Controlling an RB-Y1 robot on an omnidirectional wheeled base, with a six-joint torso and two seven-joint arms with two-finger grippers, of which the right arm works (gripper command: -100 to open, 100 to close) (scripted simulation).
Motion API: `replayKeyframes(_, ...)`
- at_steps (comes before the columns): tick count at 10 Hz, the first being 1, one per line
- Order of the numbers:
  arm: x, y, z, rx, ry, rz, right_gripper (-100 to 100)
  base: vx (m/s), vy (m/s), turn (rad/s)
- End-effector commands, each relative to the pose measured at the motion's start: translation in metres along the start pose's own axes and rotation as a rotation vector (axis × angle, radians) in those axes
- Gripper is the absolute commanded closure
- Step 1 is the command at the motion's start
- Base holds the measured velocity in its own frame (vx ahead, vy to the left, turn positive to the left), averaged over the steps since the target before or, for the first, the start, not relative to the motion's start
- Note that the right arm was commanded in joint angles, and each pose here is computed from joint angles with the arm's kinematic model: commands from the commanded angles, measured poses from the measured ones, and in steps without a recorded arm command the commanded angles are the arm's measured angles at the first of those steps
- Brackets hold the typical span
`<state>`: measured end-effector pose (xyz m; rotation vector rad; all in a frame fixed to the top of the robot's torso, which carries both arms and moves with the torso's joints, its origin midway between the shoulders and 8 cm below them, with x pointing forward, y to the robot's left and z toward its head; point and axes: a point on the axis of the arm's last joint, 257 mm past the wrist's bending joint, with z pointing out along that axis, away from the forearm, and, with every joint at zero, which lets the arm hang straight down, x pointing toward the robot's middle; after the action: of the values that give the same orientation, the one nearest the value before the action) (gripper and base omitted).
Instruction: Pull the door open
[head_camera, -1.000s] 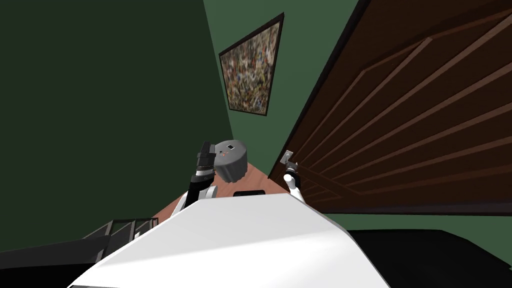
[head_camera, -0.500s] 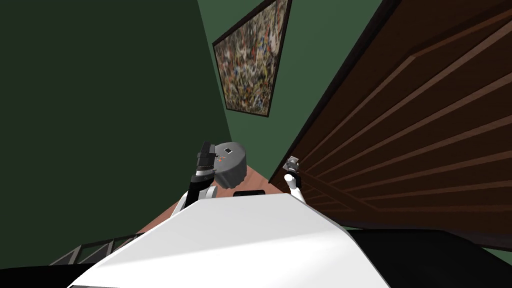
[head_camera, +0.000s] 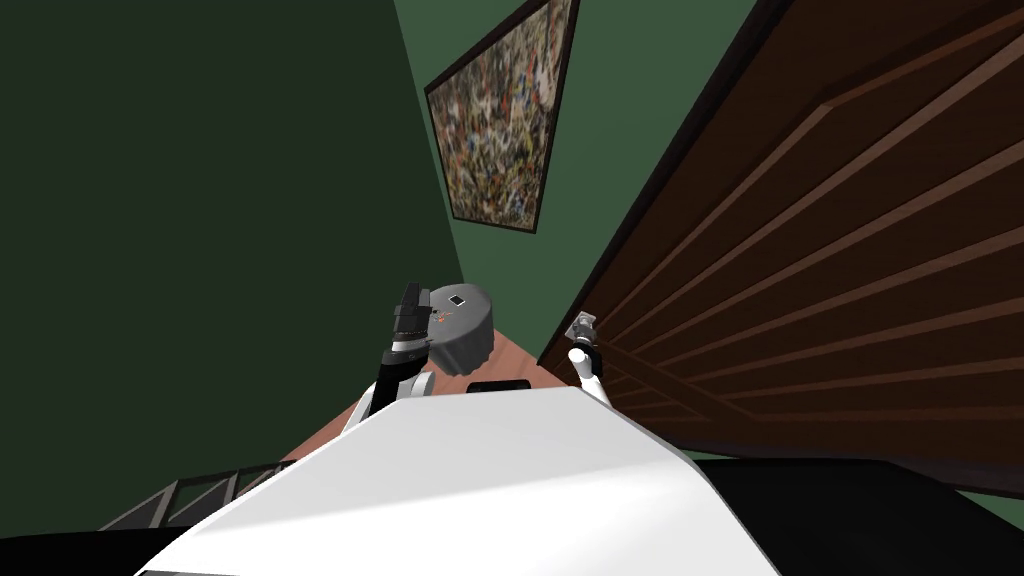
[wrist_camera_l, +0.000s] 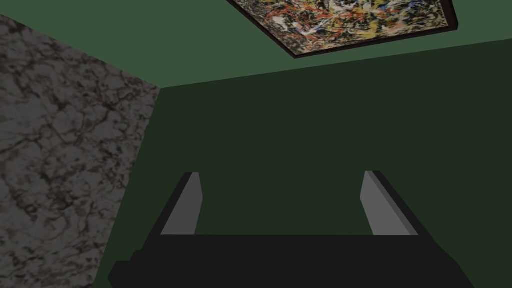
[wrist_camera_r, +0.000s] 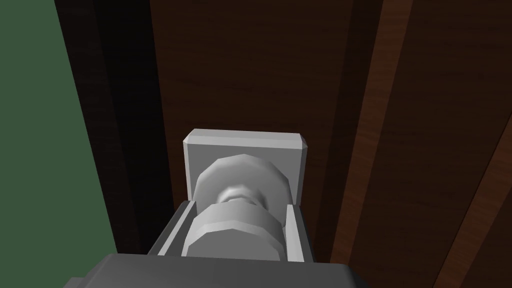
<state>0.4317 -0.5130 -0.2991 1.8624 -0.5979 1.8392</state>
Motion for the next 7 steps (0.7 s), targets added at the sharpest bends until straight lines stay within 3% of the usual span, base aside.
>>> replayKeyframes(1, 0.0014, 0.0012, 0.0004, -0.003, 0.003, 0.002, 100, 0.000, 0.000, 0.000)
replayKeyframes(7, -0.0013, -0.0012, -0.0004, 0.006, -0.003, -0.002, 100, -0.221, 0.017, 0.064)
